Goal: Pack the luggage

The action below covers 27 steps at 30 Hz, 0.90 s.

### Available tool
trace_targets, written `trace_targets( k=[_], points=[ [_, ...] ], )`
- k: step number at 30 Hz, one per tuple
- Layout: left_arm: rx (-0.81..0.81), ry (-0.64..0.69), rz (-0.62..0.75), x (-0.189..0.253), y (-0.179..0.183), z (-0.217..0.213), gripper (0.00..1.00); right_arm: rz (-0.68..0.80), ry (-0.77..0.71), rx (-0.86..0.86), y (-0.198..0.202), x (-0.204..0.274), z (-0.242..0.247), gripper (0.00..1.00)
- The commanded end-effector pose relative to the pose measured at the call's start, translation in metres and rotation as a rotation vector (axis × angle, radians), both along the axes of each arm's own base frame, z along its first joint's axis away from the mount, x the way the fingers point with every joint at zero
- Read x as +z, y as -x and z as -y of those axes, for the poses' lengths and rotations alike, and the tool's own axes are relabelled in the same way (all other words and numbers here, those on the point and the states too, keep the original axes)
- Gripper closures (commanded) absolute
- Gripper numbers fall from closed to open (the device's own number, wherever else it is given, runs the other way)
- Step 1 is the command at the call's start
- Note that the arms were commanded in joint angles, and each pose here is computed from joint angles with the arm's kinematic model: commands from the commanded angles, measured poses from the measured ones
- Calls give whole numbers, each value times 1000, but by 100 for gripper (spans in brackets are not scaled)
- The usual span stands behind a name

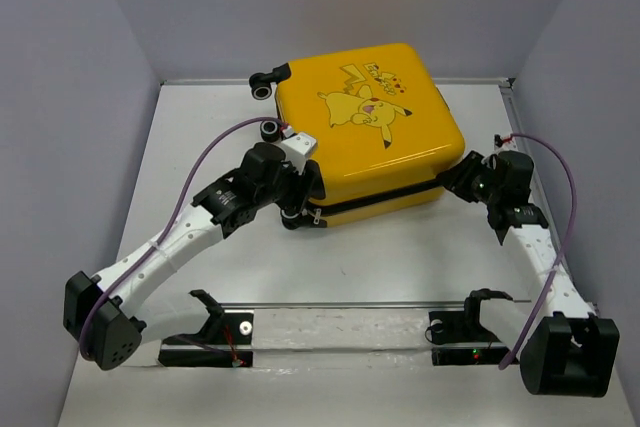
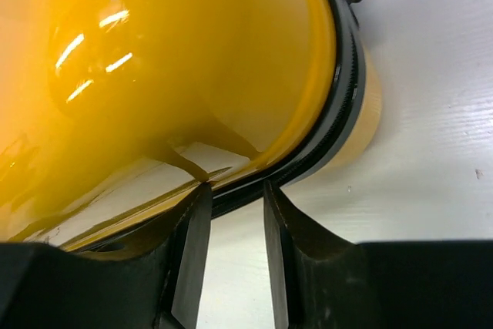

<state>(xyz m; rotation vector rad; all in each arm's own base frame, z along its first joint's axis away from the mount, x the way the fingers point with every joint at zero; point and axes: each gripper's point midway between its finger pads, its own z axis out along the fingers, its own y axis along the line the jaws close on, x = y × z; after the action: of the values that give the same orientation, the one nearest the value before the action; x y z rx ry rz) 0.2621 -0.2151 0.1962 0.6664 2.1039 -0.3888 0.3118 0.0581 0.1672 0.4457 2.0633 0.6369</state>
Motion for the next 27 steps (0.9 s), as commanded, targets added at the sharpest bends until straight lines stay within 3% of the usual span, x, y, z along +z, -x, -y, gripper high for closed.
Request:
trace_targets(
  k=[1, 3, 4, 9, 15, 19, 21, 24, 27],
  points=[
    [-60, 23, 3, -1, -9, 18, 75, 108, -52, 64, -21, 31, -12, 58],
    [-79, 38, -17, -4, -6, 22, 93, 108, -62, 75, -24, 30, -14, 55],
    [-88, 48, -22, -4, -4, 25, 94, 121, -68, 89, -28, 34, -16, 53],
    [-168, 84, -109, -22, 22, 44, 94, 183, -89, 173, -52, 49, -26, 48],
    [-230, 26, -180, -42, 58, 78, 94, 260, -183, 321, -89, 79, -48, 48],
    [-309, 170, -177, -16, 71, 107, 94, 269, -245, 475, -99, 97, -76, 47],
    [-348, 249, -185, -1, 78, 118, 94, 279, -216, 562, -100, 108, -96, 41],
    [-358, 341, -168, 20, 75, 132, 94, 279, -109, 564, -85, 113, -108, 31],
    [-351, 392, -161, 32, 71, 141, 94, 259, -84, 553, -58, 96, -111, 30]
  ],
)
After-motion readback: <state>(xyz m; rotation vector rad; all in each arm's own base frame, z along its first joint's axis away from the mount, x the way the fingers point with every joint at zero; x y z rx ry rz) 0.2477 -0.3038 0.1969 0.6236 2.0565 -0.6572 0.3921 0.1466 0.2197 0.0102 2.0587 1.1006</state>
